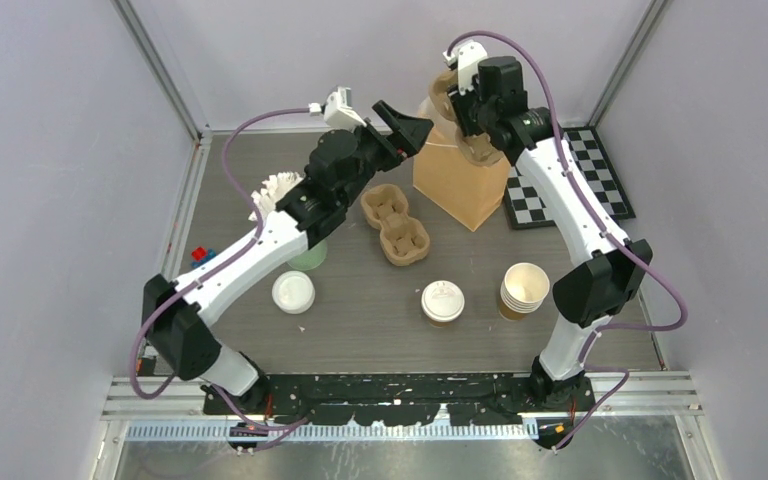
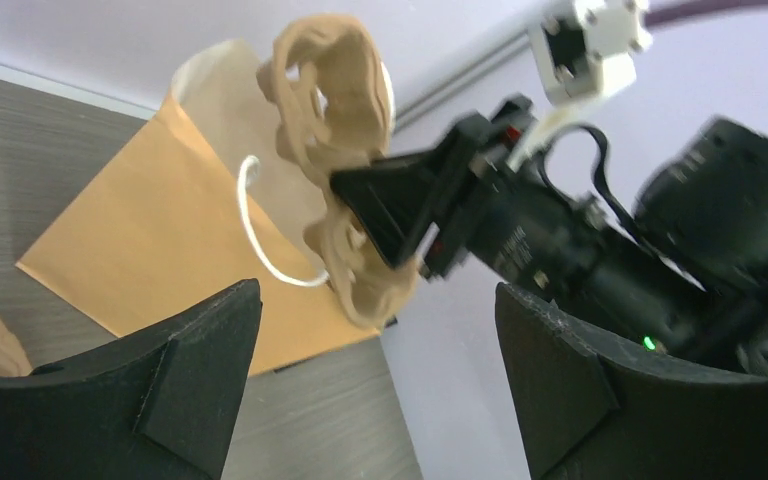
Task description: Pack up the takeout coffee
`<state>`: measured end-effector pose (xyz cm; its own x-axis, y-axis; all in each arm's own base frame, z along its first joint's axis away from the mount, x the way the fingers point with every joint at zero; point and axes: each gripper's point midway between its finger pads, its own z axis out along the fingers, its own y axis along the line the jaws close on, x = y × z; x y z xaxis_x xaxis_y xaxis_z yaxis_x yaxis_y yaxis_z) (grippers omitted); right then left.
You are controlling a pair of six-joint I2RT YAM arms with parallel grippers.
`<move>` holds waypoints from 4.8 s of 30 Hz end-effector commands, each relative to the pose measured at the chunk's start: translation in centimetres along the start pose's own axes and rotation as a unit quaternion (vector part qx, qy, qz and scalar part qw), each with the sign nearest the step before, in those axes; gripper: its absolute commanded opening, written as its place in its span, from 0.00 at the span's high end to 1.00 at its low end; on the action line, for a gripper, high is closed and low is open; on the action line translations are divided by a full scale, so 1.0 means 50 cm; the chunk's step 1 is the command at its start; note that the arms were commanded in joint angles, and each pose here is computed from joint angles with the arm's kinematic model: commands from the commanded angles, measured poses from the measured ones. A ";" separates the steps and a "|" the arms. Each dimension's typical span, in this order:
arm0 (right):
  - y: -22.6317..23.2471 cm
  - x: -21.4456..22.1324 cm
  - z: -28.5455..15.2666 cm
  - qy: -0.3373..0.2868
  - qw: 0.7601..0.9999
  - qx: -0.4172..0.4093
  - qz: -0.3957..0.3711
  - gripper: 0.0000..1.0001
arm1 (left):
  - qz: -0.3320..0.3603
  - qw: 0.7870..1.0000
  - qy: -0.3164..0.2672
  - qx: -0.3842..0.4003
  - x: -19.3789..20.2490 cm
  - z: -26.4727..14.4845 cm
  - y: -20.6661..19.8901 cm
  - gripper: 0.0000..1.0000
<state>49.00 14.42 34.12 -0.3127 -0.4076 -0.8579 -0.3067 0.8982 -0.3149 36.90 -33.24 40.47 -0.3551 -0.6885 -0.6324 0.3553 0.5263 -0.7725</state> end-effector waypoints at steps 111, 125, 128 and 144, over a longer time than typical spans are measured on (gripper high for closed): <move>0.089 0.377 -0.014 0.263 0.961 -0.082 0.028 0.54 | -0.087 0.953 0.291 0.008 0.104 0.091 0.086 1.00; 0.029 0.196 -0.076 0.184 0.976 -0.038 0.109 0.33 | -0.094 0.952 0.292 0.003 0.105 0.088 0.085 0.92; 0.019 0.157 -0.107 0.165 0.976 -0.030 0.140 0.33 | -0.098 0.952 0.291 0.000 0.101 0.086 0.081 0.76; 0.149 0.011 -0.351 0.076 0.953 -0.103 0.274 0.27 | -0.031 0.946 0.317 -0.059 0.059 -0.024 0.072 0.25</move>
<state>34.93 15.10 36.47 -0.6057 0.1033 -0.7890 -0.1516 0.9584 0.2419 38.89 -35.00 33.16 -0.8512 -0.3318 -0.4067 0.1841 0.5369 -0.8233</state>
